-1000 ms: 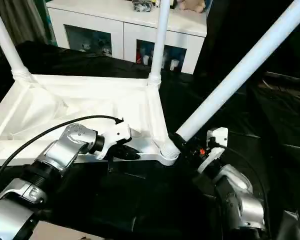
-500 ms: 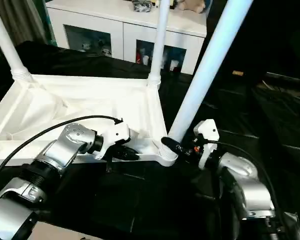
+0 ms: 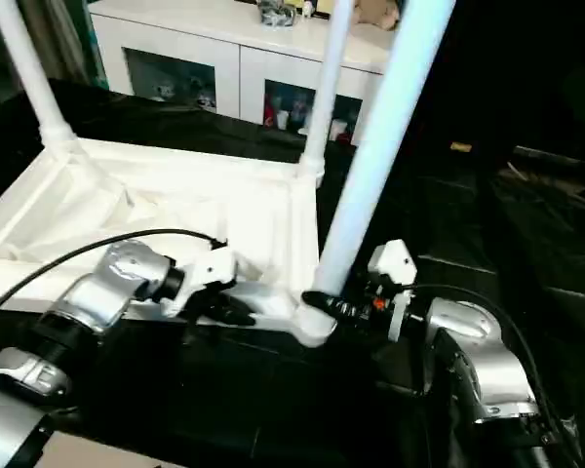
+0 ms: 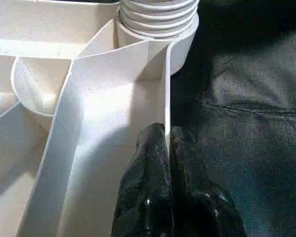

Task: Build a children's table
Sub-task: Insert table leg to table base

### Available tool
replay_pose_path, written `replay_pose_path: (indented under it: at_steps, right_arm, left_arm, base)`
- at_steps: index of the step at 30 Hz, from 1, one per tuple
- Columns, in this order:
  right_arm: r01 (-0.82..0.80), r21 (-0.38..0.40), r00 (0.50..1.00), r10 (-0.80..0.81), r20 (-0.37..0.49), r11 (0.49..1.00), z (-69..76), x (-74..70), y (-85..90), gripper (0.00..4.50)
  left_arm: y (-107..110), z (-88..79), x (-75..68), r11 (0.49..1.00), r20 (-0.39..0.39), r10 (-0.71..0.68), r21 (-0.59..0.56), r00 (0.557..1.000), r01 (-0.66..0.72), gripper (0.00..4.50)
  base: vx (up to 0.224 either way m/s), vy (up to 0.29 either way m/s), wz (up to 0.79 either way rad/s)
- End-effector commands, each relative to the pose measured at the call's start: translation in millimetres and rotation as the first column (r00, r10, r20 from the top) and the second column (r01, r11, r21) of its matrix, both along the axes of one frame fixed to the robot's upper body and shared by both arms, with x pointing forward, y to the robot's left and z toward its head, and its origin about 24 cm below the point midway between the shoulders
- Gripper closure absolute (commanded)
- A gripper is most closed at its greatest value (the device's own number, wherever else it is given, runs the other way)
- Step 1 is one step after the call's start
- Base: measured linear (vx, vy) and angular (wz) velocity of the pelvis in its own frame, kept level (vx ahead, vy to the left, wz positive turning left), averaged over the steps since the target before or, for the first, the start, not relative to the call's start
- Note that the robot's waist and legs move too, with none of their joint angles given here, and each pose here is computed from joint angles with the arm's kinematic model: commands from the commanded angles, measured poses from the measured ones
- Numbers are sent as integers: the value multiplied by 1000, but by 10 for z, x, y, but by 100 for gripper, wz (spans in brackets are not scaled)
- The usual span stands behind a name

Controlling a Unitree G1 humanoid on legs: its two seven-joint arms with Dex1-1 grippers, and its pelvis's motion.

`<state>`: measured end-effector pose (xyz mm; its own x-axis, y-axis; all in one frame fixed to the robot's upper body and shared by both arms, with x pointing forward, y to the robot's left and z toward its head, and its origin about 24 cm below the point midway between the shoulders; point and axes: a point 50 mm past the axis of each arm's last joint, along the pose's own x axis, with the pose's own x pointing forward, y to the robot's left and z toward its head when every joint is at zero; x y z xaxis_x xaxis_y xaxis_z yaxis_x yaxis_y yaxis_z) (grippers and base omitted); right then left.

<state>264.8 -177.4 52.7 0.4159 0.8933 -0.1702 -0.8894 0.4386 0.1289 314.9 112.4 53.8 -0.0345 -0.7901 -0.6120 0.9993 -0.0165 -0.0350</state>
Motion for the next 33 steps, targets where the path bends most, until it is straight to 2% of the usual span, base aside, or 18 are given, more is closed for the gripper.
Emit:
replay_pose_path:
  at_steps: [1, 4, 9, 13, 19, 23, 25, 26, 27, 29, 30, 31, 33]
  right_arm:
    - [-37, -89, 972, 16, -233, 995, -459, -204, -15, 265]
    - [6, -92, 978, -25, -209, 996, -460, -154, -21, 265]
    - [128, -93, 975, -142, -168, 987, -465, -48, -41, 265]
    - [284, -99, 944, -296, -143, 954, -475, 78, -87, 265]
    - [555, -124, 814, -567, -126, 823, -499, 281, -100, 266]
    - [774, -158, 600, -790, -126, 613, -518, 423, -104, 266]
    - [827, -168, 521, -844, -129, 536, -533, 465, -59, 266]
    - [827, -168, 521, -844, -129, 536, -533, 465, -59, 266]
    - [858, -178, 464, -875, -137, 482, -544, 494, -23, 266]
    - [874, -190, 428, -894, -133, 447, -547, 522, 19, 266]
    - [874, -190, 428, -894, -133, 447, -547, 522, 19, 266]
    - [870, -199, 432, -892, -131, 451, -534, 557, 115, 266]
    - [861, -203, 449, -885, -125, 466, -521, 573, 161, 266]
  left_arm:
    - [-125, 122, 33, 997, 47, -45, -60, 998, 48, 450]
    - [-129, 118, 137, 996, 77, 75, -62, 994, -70, 450]
    - [-135, 114, 212, 980, 76, 189, -72, 979, -184, 450]
    - [-136, 95, 266, 959, 75, 279, -62, 957, -275, 450]
    - [-186, 83, 362, 906, 74, 424, -43, 903, -422, 450]
    - [-237, 77, 444, 847, 111, 529, -17, 841, -531, 450]
    - [-284, 66, 462, 823, 123, 565, -17, 816, -568, 450]
    - [-284, 66, 462, 823, 123, 565, -17, 816, -568, 450]
    - [-330, 51, 460, 816, 129, 575, -15, 808, -578, 450]
    - [-377, 37, 451, 812, 131, 580, -13, 804, -583, 450]
    - [-377, 37, 451, 812, 131, 580, -13, 804, -583, 450]
    - [-448, 16, 422, 813, 115, 580, -16, 807, -582, 450]
    - [-469, 5, 408, 816, 109, 576, -15, 810, -579, 450]
  base:
    - [0, 0, 0]
    - [0, 0, 0]
    - [0, 0, 0]
    - [0, 0, 0]
    - [0, 0, 0]
    - [0, 0, 0]
    - [0, 0, 0]
    - [53, -2, 4]
    - [52, -1, 2]
    - [26, 0, 1]
    - [0, 0, 0]
    - [0, 0, 0]
    - [0, 0, 0]
